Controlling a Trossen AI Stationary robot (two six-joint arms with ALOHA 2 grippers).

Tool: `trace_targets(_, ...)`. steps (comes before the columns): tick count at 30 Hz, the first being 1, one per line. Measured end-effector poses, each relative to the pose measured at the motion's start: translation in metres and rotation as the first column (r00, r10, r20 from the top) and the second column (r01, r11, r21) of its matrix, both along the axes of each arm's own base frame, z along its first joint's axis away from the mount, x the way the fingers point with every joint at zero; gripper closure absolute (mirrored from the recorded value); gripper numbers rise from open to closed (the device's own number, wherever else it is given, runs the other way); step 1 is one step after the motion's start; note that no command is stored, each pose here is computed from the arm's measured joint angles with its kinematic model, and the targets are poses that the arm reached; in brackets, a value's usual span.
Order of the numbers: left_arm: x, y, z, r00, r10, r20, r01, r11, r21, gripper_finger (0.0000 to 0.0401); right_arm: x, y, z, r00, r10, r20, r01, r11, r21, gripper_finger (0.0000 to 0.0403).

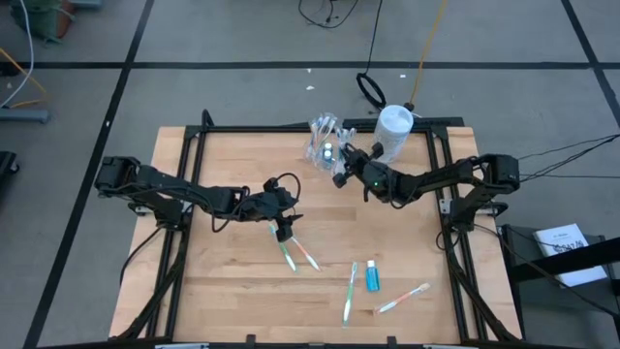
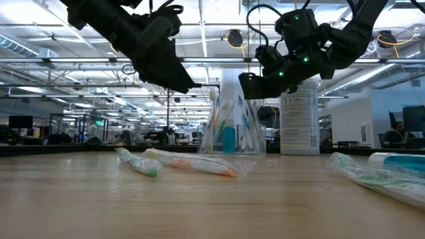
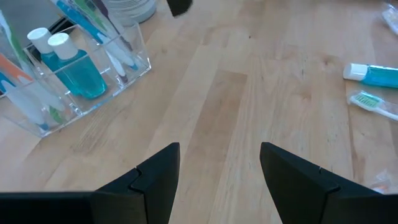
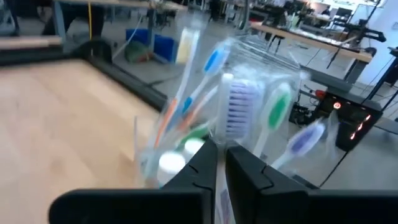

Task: Pick & Place toothbrushing station
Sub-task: Put the purple toothbrush into the transparent organizer, then put the blue mouthwash into the transparent organizer

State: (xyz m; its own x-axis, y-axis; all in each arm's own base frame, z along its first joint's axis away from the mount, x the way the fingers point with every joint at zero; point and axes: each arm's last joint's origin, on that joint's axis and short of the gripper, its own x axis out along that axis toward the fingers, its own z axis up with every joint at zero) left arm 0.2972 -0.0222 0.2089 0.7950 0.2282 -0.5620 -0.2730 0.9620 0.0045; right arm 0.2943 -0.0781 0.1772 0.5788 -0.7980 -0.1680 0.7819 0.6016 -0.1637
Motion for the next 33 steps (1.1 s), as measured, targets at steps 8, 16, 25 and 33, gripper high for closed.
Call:
trace_targets(8,0.000,0.000,0.000,1.000,0.004,0.002,-0.004,1.000,-0.005,0.0171,-0.002,0.003,-0.009,0.998,-0.004,-0.068,0.007,0.999,0.044,0.0361)
trace_targets(16,0.001,0.000,0.002,1.000,0.004,0.024,-0.004,1.000,-0.008,0.0171,-0.002,0.003,-0.008,0.994,0.007,-0.109,-0.007,1.000,0.008,0.0332)
trace_targets(25,0.003,0.000,0.004,0.998,0.006,0.059,-0.005,1.000,-0.013,0.0171,0.000,0.011,-0.008,0.971,0.056,-0.231,-0.076,0.994,-0.076,0.0275)
trace_targets(33,0.003,0.000,0.004,0.998,0.004,0.059,-0.004,1.000,-0.011,0.0171,-0.006,0.025,-0.003,0.953,0.010,-0.302,-0.043,0.994,-0.103,0.0228)
